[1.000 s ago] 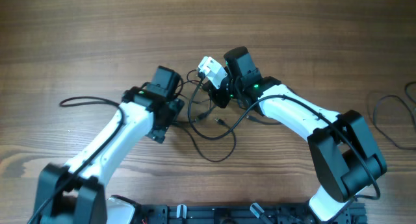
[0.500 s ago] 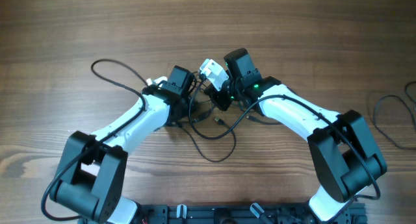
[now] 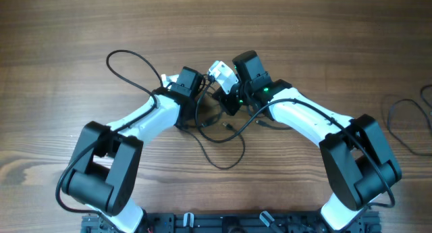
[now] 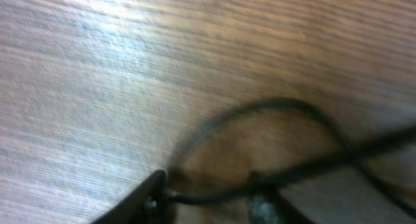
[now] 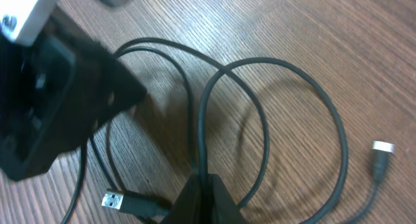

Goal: Untangle cables

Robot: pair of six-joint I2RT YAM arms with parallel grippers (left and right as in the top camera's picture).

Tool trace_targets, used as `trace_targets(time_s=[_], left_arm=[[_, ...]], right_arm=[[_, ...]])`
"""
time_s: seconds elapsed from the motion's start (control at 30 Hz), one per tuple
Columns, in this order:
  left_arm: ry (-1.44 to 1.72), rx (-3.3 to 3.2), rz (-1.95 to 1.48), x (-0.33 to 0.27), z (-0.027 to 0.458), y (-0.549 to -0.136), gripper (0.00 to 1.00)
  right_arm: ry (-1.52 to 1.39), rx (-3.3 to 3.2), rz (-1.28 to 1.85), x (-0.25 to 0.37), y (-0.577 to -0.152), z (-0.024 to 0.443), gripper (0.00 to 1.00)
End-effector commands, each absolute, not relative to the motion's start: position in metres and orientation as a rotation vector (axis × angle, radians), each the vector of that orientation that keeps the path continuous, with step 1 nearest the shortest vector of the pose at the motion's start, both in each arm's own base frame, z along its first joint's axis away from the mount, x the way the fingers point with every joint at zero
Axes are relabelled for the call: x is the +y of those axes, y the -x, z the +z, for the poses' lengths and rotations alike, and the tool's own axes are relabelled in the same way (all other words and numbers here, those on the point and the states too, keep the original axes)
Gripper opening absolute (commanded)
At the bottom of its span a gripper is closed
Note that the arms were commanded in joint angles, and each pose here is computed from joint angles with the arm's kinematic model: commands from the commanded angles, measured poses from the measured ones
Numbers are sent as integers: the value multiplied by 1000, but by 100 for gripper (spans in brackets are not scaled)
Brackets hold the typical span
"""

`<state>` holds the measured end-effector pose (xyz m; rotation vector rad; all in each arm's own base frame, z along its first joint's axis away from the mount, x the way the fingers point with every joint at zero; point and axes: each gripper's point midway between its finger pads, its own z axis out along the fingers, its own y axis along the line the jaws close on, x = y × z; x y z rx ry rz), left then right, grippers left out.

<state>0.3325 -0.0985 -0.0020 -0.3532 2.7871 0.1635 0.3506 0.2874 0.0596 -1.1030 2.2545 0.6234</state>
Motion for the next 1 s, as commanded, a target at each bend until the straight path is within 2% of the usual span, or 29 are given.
trace_targets(time_s=[0.0, 0.17, 0.3, 0.37, 0.43, 0.53, 0.57, 0.77, 0.97], left_arm=[[512, 2869, 293, -65, -38, -313, 6], [670, 2851, 305, -43, -40, -313, 4], [764, 2840, 312, -31, -41, -311, 4], [810, 2834, 310, -28, -42, -309, 4], [852, 2824, 312, -28, -44, -306, 4], [933, 2802, 313, -26, -47, -300, 4], [958, 2795, 311, -26, -48, -299, 4], [965, 2819, 247, -34, -51, -299, 4], [973, 2844, 195, -41, -52, -297, 6]], right_arm=[[957, 2236, 653, 284, -362, 98, 4], [675, 2135, 627, 237, -388, 183, 4], [273, 2105, 477, 150, -410, 239, 4], [54, 2129, 370, 96, -411, 246, 4], [-133, 2184, 286, 57, -406, 235, 4], [-520, 2343, 150, 2, -380, 189, 4], [-553, 2391, 135, -2, -374, 176, 4], [-431, 2624, 229, 21, -361, 113, 4], [-453, 2798, 278, 31, -352, 55, 6]])
